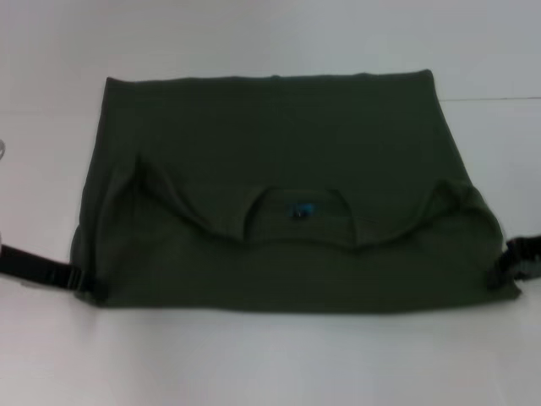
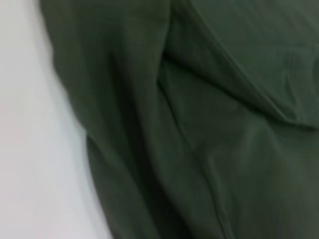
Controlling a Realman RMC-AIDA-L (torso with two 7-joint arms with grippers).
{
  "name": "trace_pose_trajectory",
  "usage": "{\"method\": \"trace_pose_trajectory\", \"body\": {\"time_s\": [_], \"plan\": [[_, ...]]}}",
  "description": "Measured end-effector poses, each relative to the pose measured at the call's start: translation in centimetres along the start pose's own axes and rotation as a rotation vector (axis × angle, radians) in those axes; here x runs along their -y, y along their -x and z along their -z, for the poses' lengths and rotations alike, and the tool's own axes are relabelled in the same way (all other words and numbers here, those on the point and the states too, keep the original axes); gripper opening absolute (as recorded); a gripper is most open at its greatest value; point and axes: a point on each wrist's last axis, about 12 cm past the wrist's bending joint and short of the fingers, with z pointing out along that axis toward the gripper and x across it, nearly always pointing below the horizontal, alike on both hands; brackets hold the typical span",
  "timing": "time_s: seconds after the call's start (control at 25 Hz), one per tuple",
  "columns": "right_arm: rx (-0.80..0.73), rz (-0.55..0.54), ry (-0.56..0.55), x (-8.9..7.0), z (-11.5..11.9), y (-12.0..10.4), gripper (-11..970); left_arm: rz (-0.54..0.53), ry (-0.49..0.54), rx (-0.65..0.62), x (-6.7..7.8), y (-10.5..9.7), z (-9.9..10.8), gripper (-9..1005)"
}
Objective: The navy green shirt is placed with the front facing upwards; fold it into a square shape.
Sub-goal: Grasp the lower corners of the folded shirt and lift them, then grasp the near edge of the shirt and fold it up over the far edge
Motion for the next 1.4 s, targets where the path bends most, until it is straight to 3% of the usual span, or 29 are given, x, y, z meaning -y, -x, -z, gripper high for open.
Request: {"method": "trace_pose_trajectory", "body": {"time_s": [0.4, 0.76, 1.08, 1.4], "plan": [[-0.214, 0.066, -0.04, 0.7, -0.2, -2.9, 42, -0.043, -0.179, -0.202, 2.1, -1.5, 1.8, 25], [-0.298, 0.107, 0.013, 0.5, 0.6, -3.9, 42, -0.07, -0.237, -0.305, 2.9, -2.1, 2.5, 25], [-0.29, 0.11, 0.004, 0.6, 0.4, -3.9, 42, -0.067, -0.24, -0.278, 2.7, -2.1, 2.4, 25], [-0.146, 0.085, 0.049, 1.3, 1.8, -3.3, 41, -0.018, -0.254, -0.108, 1.2, -1.8, 3.6, 25]]}}
